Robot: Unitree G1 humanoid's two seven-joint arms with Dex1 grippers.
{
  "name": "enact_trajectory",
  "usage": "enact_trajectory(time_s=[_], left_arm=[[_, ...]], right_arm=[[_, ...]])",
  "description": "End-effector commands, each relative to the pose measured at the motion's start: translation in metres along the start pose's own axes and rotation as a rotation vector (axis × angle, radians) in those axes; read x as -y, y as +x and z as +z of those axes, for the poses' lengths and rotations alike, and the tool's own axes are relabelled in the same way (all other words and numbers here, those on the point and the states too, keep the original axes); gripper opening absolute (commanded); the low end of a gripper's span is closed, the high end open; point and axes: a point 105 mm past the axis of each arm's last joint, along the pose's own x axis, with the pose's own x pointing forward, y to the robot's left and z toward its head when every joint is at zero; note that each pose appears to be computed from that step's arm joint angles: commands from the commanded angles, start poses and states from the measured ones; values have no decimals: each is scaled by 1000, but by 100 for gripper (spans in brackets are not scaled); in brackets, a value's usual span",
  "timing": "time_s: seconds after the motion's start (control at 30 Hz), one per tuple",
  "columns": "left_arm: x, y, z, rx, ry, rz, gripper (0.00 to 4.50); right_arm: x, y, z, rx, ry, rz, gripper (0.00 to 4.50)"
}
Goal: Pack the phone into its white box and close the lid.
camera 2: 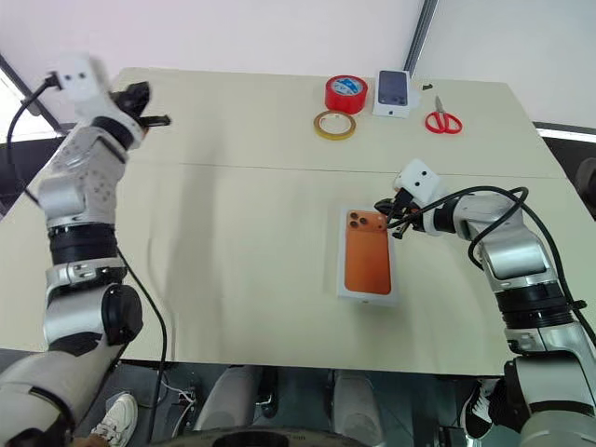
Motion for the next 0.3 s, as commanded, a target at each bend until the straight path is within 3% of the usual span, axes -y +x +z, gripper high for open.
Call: enact_trajectory(time_s=[0.03,0.3], left_arm=[[17,-13,-12,-56,96,-207,9],[11,-100,-57,-295,159,-421,9]], right_arm=[[4,-12,9,31,-26,-45,6],[-3,-30,7,37,-7,-51,6]])
